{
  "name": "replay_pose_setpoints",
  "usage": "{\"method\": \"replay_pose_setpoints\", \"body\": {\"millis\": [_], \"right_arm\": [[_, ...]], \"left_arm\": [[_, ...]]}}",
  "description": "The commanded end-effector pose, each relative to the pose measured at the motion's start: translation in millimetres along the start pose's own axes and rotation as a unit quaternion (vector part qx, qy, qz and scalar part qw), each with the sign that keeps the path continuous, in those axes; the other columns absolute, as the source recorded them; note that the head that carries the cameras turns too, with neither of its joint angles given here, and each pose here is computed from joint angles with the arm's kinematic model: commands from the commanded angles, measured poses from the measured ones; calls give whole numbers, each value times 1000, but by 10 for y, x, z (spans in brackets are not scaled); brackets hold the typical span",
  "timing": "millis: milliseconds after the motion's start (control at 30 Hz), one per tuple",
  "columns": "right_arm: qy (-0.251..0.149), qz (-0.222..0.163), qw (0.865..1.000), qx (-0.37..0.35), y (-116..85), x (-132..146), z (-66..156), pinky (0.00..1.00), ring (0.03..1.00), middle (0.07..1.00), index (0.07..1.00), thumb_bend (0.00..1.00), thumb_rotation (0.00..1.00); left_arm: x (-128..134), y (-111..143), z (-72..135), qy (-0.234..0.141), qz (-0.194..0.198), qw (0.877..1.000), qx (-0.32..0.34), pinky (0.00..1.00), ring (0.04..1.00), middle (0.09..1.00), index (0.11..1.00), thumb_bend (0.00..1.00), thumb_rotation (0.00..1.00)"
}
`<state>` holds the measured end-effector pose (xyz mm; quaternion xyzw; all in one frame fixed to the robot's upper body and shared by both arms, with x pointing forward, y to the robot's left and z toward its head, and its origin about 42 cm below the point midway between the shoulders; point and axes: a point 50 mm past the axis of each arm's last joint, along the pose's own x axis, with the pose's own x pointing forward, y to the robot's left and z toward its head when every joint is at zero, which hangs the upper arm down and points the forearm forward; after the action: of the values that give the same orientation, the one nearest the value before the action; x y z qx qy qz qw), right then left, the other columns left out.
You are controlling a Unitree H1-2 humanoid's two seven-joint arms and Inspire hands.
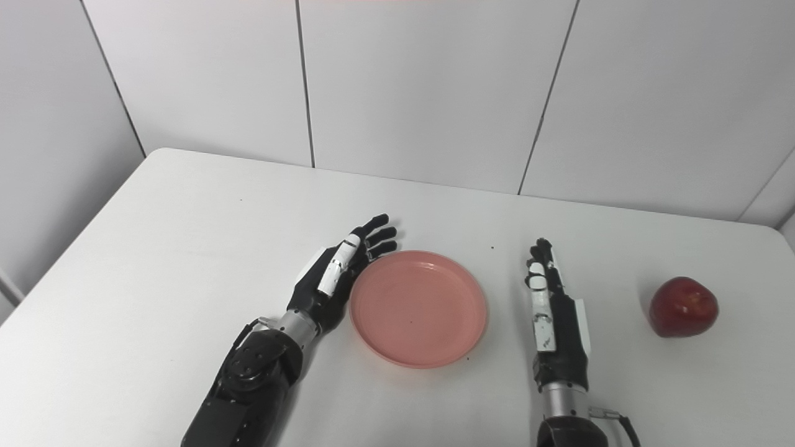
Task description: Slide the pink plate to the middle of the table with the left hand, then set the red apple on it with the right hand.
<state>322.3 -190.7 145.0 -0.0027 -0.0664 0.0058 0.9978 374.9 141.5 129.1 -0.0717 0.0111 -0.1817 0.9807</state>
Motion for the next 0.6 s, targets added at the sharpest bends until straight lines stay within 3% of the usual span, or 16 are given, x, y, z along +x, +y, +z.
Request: {"method": "replay_pose_setpoints", "body": {"millis": [0,400,567], "right_arm": [[-31,-2,1000,1,42,79,195,947,952,952,950,250,1000],[-44,-6,999,-27,-4,112,327,946,942,949,955,278,1000],[-59,-5,997,-51,-66,130,491,927,940,951,957,270,1000]], "left_arm": [[-78,-16,-176,49,8,999,-9,885,894,901,894,363,1000],[-101,30,-171,51,19,998,-14,877,889,897,887,346,1000],[-112,57,-186,50,23,998,-21,881,895,905,896,342,1000]]}}
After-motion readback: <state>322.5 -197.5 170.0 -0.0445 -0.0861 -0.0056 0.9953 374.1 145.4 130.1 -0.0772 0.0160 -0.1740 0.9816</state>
